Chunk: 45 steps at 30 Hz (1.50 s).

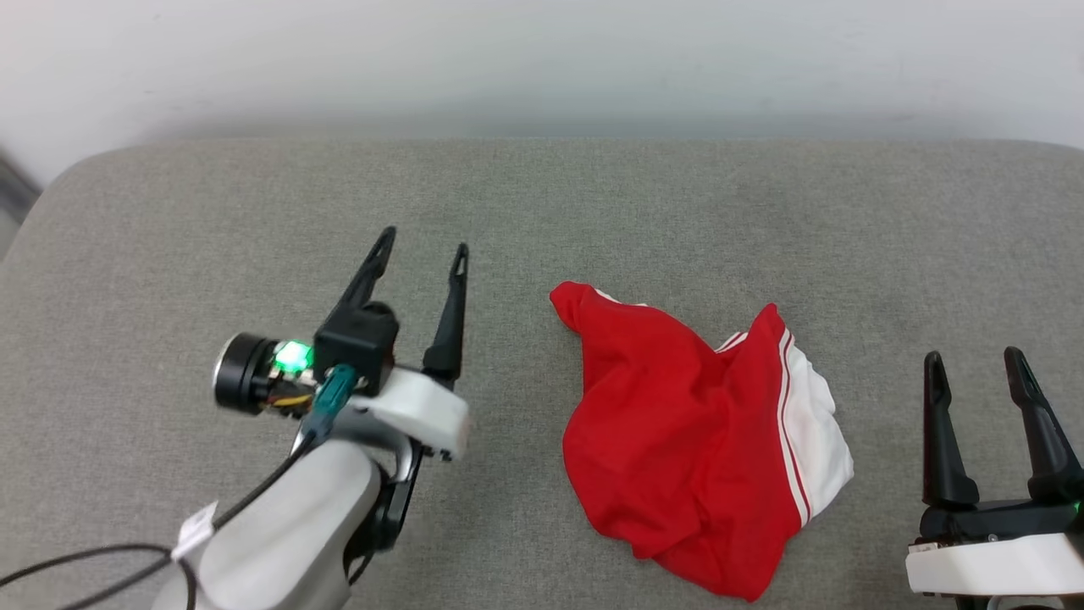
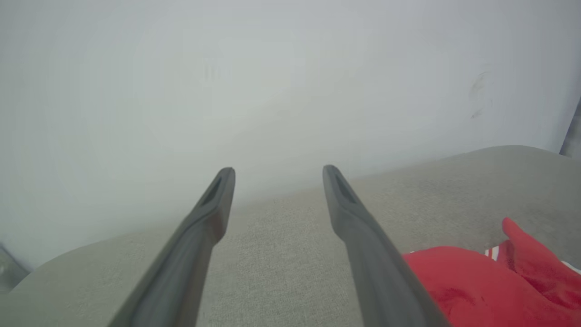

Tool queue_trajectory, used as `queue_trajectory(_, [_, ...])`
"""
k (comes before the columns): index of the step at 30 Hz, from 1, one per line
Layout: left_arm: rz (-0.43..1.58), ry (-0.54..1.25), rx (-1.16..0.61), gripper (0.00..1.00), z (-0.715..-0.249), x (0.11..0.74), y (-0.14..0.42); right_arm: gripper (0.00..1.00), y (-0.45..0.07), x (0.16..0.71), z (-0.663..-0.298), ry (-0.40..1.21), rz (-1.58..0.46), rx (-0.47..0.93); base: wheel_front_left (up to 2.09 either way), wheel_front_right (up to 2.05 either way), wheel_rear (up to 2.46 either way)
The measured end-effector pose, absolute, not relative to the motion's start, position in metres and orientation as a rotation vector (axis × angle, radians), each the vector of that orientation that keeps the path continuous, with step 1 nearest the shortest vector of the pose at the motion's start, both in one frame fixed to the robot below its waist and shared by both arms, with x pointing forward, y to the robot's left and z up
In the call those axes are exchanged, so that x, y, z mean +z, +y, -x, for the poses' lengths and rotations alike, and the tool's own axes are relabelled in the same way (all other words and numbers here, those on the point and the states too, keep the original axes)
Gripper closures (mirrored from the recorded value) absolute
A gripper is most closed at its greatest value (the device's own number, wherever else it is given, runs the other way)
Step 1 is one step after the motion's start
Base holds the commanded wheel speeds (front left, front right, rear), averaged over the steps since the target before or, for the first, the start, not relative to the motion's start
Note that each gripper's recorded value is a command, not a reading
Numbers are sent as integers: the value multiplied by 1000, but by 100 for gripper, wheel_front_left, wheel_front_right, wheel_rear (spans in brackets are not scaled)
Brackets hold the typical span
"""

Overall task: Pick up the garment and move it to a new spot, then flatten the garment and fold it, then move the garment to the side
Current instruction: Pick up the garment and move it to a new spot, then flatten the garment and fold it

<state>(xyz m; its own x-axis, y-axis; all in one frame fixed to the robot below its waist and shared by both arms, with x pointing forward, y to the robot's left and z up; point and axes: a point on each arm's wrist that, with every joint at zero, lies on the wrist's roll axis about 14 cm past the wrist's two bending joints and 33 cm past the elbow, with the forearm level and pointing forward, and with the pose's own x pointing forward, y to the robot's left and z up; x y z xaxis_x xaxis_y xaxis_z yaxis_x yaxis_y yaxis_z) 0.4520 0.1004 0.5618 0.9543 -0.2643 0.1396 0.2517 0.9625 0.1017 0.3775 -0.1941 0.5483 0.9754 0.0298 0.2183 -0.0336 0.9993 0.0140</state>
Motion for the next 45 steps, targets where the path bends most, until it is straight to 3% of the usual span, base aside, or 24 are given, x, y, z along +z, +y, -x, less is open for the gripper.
queue_trajectory(12, [-27, -198, -24, 0, -412, 559, 152, 0, -194, 545, -370, -209, -32, 30, 0, 0, 0])
queue_trajectory(45, [10, -111, -2, 0, -353, 516, 169, 0, -202, 525, -332, -147, -89, 1, 0, 0, 0])
